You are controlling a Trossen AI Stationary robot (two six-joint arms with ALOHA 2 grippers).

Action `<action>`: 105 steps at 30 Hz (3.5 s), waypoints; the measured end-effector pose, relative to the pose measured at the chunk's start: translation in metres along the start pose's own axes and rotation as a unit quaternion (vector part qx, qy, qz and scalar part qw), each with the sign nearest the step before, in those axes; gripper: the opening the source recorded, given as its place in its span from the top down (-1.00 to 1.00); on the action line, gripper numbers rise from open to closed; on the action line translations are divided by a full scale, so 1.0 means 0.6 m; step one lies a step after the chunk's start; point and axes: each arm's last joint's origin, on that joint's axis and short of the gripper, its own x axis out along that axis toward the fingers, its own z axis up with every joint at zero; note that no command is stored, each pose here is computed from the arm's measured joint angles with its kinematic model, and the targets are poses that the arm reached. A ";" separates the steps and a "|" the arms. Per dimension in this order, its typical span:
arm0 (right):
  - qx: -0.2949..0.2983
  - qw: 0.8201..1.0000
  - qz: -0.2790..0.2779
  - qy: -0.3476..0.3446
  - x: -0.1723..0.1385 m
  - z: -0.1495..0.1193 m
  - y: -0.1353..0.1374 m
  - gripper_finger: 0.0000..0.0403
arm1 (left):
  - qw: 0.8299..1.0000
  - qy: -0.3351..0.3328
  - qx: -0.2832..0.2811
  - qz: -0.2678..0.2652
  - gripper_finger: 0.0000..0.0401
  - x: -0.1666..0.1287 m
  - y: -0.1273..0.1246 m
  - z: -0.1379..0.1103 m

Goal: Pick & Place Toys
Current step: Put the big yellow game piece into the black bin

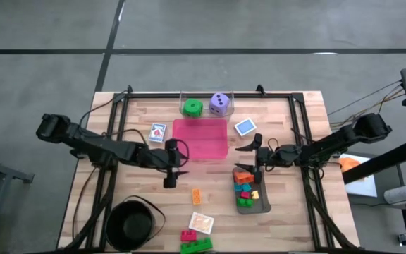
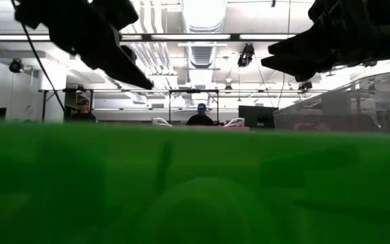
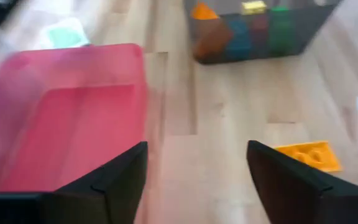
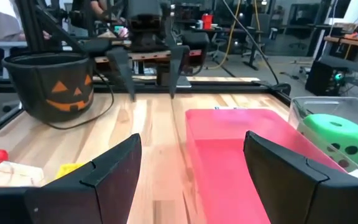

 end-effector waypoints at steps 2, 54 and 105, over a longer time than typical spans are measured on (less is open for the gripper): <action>0.005 1.000 0.000 0.001 0.001 -0.001 0.000 -0.40 | 1.000 0.013 0.002 -0.019 -0.50 0.004 -0.003 0.011; 0.036 0.999 0.036 0.009 0.001 -0.003 0.005 -0.40 | 0.983 0.152 0.028 -0.096 -0.83 0.137 -0.139 0.013; 0.036 0.999 0.037 0.015 0.001 -0.006 0.005 -0.40 | 0.979 0.173 0.055 -0.093 -0.44 0.174 -0.146 -0.014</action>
